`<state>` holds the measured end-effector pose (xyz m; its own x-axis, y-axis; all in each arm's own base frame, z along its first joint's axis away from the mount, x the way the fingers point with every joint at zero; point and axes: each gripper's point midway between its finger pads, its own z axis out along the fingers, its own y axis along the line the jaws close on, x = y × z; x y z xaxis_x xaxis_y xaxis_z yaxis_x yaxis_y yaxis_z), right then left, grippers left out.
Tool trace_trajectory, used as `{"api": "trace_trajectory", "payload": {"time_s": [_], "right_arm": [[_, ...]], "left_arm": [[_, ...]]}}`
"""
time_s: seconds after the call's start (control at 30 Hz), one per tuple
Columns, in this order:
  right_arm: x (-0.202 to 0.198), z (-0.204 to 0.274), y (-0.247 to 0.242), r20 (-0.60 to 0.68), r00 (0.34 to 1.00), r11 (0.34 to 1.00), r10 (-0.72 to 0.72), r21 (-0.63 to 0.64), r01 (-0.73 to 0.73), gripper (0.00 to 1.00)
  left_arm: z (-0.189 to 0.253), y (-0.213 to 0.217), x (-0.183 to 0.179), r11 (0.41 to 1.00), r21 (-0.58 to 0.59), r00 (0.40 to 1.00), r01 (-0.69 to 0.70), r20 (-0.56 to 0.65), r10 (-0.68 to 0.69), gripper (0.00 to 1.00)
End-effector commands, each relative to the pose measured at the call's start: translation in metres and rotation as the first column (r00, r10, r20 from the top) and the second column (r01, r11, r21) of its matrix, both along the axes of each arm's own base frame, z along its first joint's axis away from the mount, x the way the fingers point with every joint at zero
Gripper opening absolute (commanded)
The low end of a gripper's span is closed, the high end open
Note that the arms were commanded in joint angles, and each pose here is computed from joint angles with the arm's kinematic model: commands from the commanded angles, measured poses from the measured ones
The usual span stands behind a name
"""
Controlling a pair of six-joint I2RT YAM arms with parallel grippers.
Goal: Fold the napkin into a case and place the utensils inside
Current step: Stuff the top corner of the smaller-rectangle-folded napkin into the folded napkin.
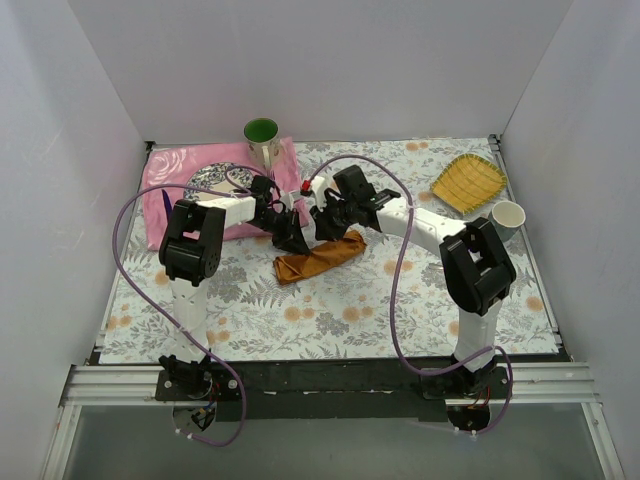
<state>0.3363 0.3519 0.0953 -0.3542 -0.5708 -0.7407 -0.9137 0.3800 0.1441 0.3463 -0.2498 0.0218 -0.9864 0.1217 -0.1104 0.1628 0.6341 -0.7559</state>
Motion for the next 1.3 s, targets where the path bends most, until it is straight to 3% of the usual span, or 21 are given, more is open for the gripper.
{"api": "trace_trajectory", "payload": {"time_s": [0.0,0.47,0.63,0.73,0.87,1.0,1.07,1.2,1.27], "right_arm": [[-0.019,0.004,-0.003,-0.071,0.997,1.0,0.0,0.016,0.001,0.17],[-0.019,-0.065,-0.023,-0.128,0.985,0.989,-0.114,-0.109,0.1,0.12],[-0.022,-0.077,-0.028,-0.151,0.978,0.983,-0.142,-0.14,0.121,0.11],[-0.024,-0.085,-0.03,-0.163,0.975,0.98,-0.149,-0.152,0.125,0.1],[-0.024,-0.091,-0.031,-0.17,0.972,0.978,-0.16,-0.158,0.133,0.09],[-0.023,-0.092,-0.03,-0.174,0.97,0.978,-0.167,-0.155,0.141,0.09],[-0.023,-0.089,-0.028,-0.175,0.97,0.979,-0.168,-0.149,0.143,0.09],[-0.022,-0.086,-0.027,-0.175,0.97,0.979,-0.171,-0.142,0.147,0.09],[-0.022,-0.086,-0.027,-0.174,0.97,0.979,-0.172,-0.143,0.148,0.09]], "left_arm": [[-0.027,0.012,0.001,0.997,0.079,1.0,-0.009,0.004,0.008,0.0],[-0.023,0.011,0.006,0.997,0.075,1.0,-0.004,0.01,0.004,0.0],[0.012,0.015,0.026,0.999,0.011,0.996,-0.049,0.082,0.048,0.27],[0.044,0.027,0.039,0.996,-0.031,0.983,-0.085,0.159,0.089,0.38],[0.095,0.045,0.047,0.981,-0.157,0.962,-0.113,0.231,0.148,0.42],[0.147,0.055,0.033,0.96,-0.273,0.939,-0.065,0.309,0.152,0.37],[0.153,0.049,0.011,0.946,-0.325,0.953,-0.013,0.283,0.11,0.31],[0.137,0.035,-0.027,0.939,-0.344,0.981,0.023,0.19,0.045,0.11],[0.121,0.026,-0.041,0.943,-0.33,0.989,0.031,0.146,0.019,0.07]]}}
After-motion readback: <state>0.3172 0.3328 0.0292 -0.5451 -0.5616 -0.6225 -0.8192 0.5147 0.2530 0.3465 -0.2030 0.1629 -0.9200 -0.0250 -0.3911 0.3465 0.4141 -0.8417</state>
